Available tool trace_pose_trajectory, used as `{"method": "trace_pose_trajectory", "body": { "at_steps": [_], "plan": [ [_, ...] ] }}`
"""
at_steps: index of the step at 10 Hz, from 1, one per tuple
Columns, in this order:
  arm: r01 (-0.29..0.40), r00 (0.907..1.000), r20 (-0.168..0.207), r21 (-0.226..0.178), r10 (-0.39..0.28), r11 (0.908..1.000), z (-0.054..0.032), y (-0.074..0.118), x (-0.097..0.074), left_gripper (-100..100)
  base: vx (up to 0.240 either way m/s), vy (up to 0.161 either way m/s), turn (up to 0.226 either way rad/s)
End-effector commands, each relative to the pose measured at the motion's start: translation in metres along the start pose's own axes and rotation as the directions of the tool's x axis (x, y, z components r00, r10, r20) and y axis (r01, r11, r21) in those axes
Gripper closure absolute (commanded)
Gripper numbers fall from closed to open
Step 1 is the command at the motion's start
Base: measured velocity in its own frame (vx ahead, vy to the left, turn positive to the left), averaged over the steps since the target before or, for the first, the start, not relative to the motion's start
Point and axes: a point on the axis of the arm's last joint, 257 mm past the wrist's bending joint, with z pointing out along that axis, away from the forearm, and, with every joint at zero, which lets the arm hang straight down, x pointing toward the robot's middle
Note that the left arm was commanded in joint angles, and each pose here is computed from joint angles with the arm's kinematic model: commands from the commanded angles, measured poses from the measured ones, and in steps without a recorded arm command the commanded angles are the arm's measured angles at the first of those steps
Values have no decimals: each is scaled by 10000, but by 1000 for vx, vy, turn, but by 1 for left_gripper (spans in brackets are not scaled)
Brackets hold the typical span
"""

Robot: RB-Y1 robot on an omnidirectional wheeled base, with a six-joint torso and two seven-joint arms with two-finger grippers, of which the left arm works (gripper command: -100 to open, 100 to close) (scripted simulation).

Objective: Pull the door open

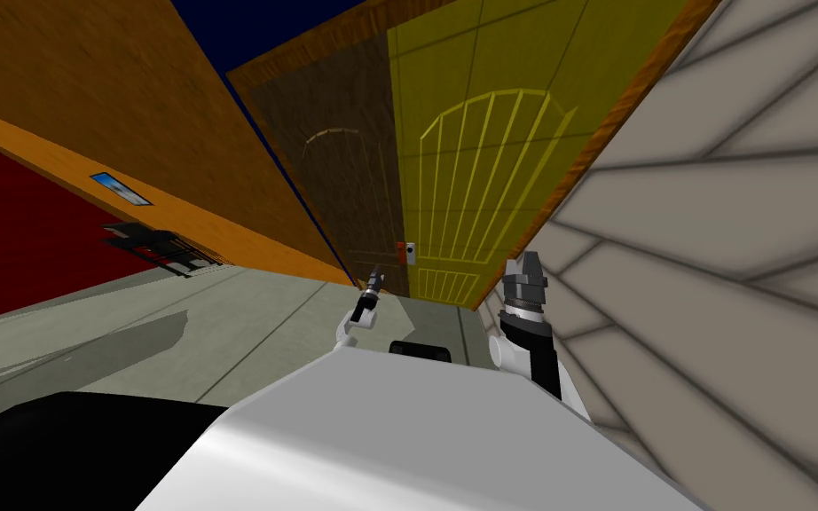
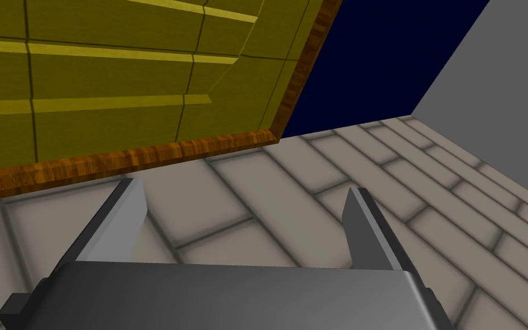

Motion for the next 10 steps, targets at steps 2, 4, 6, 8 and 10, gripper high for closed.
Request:
{"method": "trace_pose_trajectory", "body": {
  "at_steps": [2,4,6,8,10],
  "plan": [
    [0,10000,-21,-410,-1,9992,24,197,-16,-100,152,-4,-65],
    [-6,10000,-37,-741,3,9973,50,353,-30,-100,181,36,-85],
    [-10,10000,-51,-1006,5,9949,71,477,-39,-100,178,12,-67],
    [-12,10000,-69,-1239,4,9923,93,584,-42,-100,183,9,-60],
    [-9,10000,-74,-1247,0,9922,101,591,-37,-100,132,-4,-42]
  ]
}}
